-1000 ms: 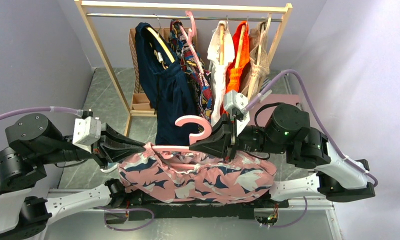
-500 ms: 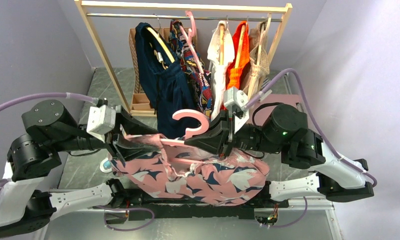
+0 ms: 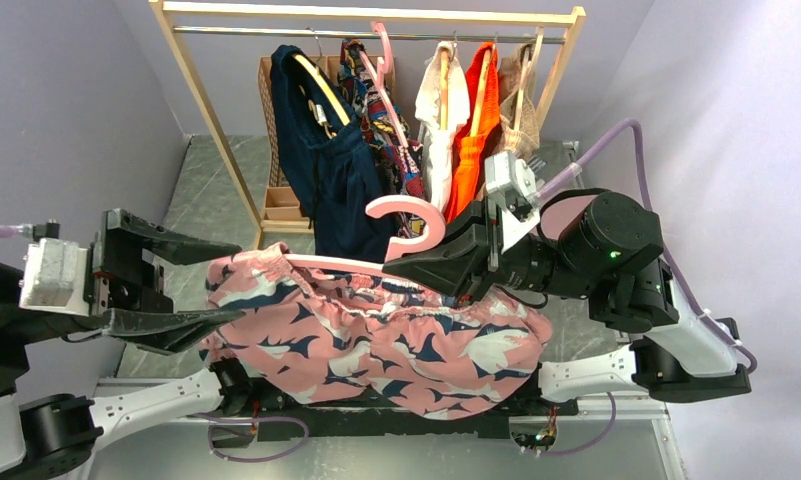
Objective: Place the shorts on the hanger
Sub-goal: Hang the shorts on the hanger.
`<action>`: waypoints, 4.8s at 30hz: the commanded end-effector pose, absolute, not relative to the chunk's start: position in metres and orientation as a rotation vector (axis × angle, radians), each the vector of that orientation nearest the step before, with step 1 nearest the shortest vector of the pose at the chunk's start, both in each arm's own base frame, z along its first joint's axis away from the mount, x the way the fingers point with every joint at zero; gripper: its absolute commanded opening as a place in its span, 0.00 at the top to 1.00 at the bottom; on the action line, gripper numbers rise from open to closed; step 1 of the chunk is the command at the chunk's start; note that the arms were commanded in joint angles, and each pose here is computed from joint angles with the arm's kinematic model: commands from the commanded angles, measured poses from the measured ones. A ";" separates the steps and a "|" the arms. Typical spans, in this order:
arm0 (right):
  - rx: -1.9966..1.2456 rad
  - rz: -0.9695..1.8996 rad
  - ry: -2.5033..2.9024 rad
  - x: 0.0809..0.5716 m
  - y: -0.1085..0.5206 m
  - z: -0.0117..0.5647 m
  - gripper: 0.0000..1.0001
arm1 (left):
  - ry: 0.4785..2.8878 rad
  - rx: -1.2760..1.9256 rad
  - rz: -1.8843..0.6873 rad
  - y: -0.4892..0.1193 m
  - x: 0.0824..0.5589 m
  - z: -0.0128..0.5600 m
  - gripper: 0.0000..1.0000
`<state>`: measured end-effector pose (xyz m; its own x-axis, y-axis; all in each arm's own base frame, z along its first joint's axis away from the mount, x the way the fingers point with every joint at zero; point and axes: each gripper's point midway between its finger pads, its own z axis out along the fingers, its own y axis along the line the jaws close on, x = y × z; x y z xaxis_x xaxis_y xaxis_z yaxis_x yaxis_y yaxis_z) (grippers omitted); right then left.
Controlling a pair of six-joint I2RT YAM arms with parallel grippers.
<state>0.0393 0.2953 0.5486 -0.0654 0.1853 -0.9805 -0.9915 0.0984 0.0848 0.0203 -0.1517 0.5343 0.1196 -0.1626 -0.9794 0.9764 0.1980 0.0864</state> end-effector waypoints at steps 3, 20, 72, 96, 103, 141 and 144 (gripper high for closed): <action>-0.916 1.309 1.009 0.031 0.279 0.608 1.00 | 0.959 0.931 -1.032 -0.144 0.021 0.593 0.24; -1.011 1.147 1.205 0.052 0.302 0.555 1.00 | 0.828 0.787 -1.004 -0.120 0.020 0.629 0.16; -1.108 1.161 1.325 0.042 0.302 0.522 0.56 | 1.311 1.320 -1.123 -0.249 0.056 0.467 0.93; -1.216 0.997 1.451 0.057 0.316 0.486 1.00 | 1.264 1.297 -1.168 -0.244 0.046 0.483 0.90; -1.229 1.226 1.296 0.022 0.301 0.535 1.00 | 0.980 1.126 -1.150 -0.195 0.020 0.581 0.04; -0.727 0.893 1.505 0.119 0.329 0.550 1.00 | 0.969 0.671 -1.018 -0.119 0.040 0.597 0.05; -0.662 0.878 1.528 0.128 0.337 0.549 1.00 | 0.985 0.618 -1.001 -0.111 0.045 0.592 0.05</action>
<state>0.1168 0.3382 0.5156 -0.1297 -0.0898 -0.9875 -0.8650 0.4971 0.0684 0.0379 -0.1281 0.5885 0.2023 -0.3507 -0.9144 0.9286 0.3653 0.0653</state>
